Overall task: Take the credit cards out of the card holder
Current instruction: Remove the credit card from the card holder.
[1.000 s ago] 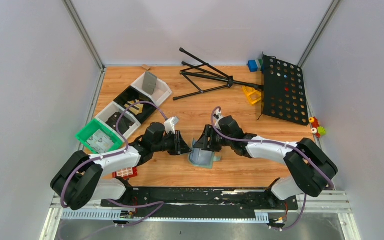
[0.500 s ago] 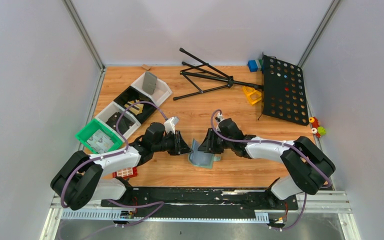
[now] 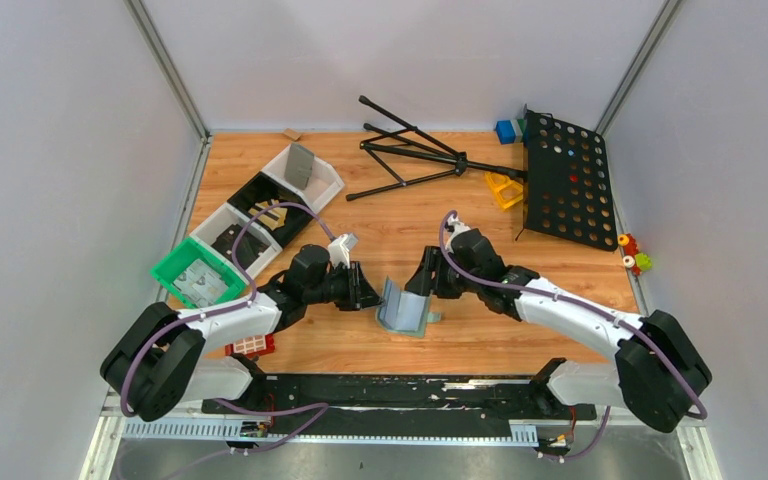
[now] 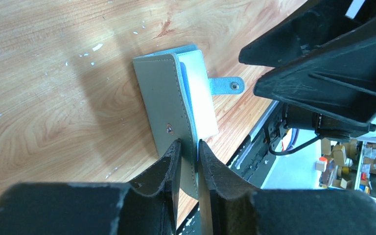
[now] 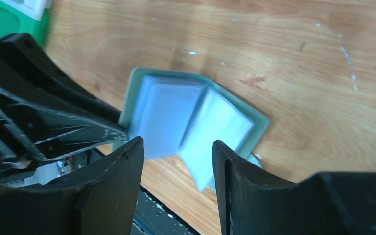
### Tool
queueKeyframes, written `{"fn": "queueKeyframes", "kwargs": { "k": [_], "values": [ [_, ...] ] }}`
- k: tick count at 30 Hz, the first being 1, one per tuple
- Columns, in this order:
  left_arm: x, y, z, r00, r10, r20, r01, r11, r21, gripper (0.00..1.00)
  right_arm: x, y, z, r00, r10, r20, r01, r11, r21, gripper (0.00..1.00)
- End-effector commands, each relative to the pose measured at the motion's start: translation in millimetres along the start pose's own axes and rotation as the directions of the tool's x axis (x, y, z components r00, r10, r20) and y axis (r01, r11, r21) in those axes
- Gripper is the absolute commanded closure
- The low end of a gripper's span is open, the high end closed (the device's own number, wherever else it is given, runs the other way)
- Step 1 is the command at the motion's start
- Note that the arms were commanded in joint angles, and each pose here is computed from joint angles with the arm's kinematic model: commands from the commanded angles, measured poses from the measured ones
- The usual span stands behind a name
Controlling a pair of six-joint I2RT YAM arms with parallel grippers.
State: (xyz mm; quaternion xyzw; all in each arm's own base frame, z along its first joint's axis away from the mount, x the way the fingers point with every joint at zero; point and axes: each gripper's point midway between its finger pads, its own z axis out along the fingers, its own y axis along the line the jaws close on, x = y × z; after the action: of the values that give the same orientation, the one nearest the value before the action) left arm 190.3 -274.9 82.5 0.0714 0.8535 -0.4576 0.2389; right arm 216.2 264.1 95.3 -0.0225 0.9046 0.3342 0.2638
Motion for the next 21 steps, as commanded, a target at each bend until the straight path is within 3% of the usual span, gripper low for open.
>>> {"fn": "queueKeyframes", "kwargs": {
  "k": [1, 6, 11, 16, 21],
  "values": [
    [-12, -13, -2, 0.998, 0.046, 0.035, -0.047, 0.999, 0.028, 0.75, -14, 32, 0, 1.000, -0.021, 0.011, 0.022, 0.993, -0.118, 0.47],
    [-12, -13, -3, 0.998, 0.047, 0.031, -0.048, 0.999, 0.027, 0.76, -12, 44, 15, 1.000, -0.001, -0.029, -0.004, 0.985, -0.174, 0.45],
    [-13, -15, -3, 0.998, 0.049, 0.033, -0.050, 0.998, 0.030, 0.77, -10, 48, 26, 0.999, 0.002, -0.042, -0.010, 0.981, -0.194, 0.35],
    [-13, -14, -3, 0.998, 0.052, 0.031, -0.053, 0.998, 0.031, 0.76, -3, 43, 35, 0.998, 0.002, -0.066, -0.014, 0.983, -0.181, 0.34],
    [-14, -16, -3, 0.998, 0.054, 0.036, -0.055, 0.998, 0.034, 0.77, 4, 32, 43, 0.997, 0.007, -0.081, -0.019, 0.989, -0.146, 0.42]
  ]
}}
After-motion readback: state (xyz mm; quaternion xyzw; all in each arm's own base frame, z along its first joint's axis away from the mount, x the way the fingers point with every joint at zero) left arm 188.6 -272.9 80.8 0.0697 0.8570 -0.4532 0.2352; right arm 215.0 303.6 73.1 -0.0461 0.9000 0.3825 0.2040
